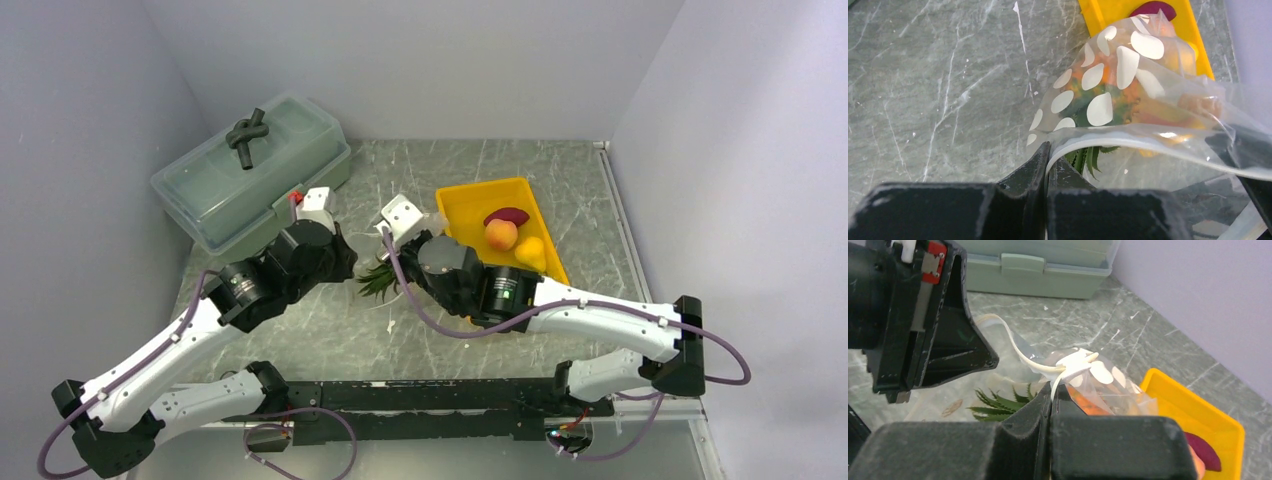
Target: Place the food in the zip-top bag and seal the zipper
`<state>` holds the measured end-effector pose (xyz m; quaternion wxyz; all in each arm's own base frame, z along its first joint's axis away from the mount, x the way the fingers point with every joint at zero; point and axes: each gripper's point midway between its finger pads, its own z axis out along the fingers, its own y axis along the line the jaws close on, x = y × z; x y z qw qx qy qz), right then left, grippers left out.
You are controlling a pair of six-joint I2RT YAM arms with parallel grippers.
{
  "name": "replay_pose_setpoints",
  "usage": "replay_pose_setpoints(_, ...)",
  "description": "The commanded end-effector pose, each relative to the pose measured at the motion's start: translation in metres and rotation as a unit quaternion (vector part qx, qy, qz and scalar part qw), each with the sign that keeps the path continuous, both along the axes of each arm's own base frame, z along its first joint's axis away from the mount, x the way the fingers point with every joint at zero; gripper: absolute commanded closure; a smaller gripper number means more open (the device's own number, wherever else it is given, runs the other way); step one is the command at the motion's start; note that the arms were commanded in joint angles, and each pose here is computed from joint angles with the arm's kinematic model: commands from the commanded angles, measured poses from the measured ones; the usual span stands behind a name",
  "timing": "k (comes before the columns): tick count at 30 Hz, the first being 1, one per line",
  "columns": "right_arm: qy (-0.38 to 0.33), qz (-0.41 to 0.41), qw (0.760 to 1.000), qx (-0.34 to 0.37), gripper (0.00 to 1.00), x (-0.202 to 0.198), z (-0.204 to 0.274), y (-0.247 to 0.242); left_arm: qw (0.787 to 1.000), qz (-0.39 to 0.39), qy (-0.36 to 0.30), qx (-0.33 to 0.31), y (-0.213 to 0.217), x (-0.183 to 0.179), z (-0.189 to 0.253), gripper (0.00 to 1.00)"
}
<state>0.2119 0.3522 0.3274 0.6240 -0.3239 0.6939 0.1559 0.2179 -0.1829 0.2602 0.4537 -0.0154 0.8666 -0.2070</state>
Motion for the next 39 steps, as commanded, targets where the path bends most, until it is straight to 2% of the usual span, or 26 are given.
replay_pose_setpoints(1, -0.030, 0.012, 0.999, 0.034, 1.00, -0.009, 0.043, 0.007, 1.000, -0.001, -0.013, -0.014, -0.005, 0.005, 0.002, 0.94)
replay_pose_setpoints(3, -0.085, 0.007, 0.995, 0.053, 1.00, -0.011, 0.058, 0.001, 1.000, 0.009, -0.009, -0.010, -0.002, 0.006, -0.002, 0.94)
replay_pose_setpoints(4, -0.103, -0.029, 0.994, 0.037, 1.00, 0.002, 0.058, -0.008, 1.000, 0.007, -0.009, -0.010, -0.003, 0.006, -0.003, 0.94)
replay_pose_setpoints(6, -0.097, -0.085, 0.992, -0.009, 1.00, 0.018, 0.058, -0.016, 1.000, 0.009, -0.009, -0.008, -0.002, 0.006, -0.004, 0.95)
replay_pose_setpoints(7, -0.090, -0.059, 0.994, -0.013, 1.00, 0.008, 0.063, -0.009, 1.000, 0.011, -0.007, -0.006, -0.001, 0.006, -0.005, 0.95)
replay_pose_setpoints(9, -0.112, 0.006, 0.993, 0.033, 1.00, -0.023, 0.082, 0.005, 1.000, 0.022, -0.007, -0.001, 0.004, 0.006, -0.007, 0.96)
replay_pose_setpoints(11, -0.135, 0.001, 0.990, 0.047, 1.00, -0.027, 0.082, 0.002, 1.000, 0.030, -0.009, 0.001, 0.008, 0.006, -0.009, 0.96)
replay_pose_setpoints(13, -0.115, -0.047, 0.992, -0.010, 1.00, 0.003, 0.047, 0.001, 0.999, 0.034, -0.009, 0.002, 0.010, 0.006, -0.012, 0.96)
replay_pose_setpoints(15, -0.074, -0.054, 0.995, -0.038, 1.00, 0.011, 0.019, 0.003, 0.999, 0.041, -0.007, 0.004, 0.014, 0.005, -0.015, 0.97)
replay_pose_setpoints(18, -0.051, -0.001, 0.999, -0.013, 1.00, -0.003, 0.000, 0.016, 0.999, 0.050, -0.005, 0.010, 0.019, 0.004, -0.020, 0.97)
replay_pose_setpoints(23, -0.010, -0.009, 0.999, -0.036, 0.99, -0.001, -0.030, 0.022, 0.998, 0.058, -0.005, 0.016, 0.023, 0.005, -0.024, 0.99)
replay_pose_setpoints(30, 0.021, -0.029, 0.999, -0.030, 0.79, 0.002, -0.045, 0.017, 0.998, 0.055, -0.001, 0.015, 0.023, 0.002, -0.028, 1.00)
replay_pose_setpoints(33, 0.019, -0.033, 0.999, -0.015, 0.67, 0.003, -0.033, 0.011, 0.999, 0.044, -0.004, 0.015, 0.020, 0.002, -0.026, 1.00)
replay_pose_setpoints(35, 0.017, -0.036, 0.999, 0.002, 0.56, 0.002, -0.019, 0.006, 0.999, 0.036, -0.004, 0.015, 0.018, 0.001, -0.026, 1.00)
replay_pose_setpoints(39, 0.012, -0.041, 0.999, 0.033, 0.46, 0.002, 0.012, -0.008, 0.999, 0.027, -0.001, 0.017, 0.014, 0.002, -0.028, 1.00)
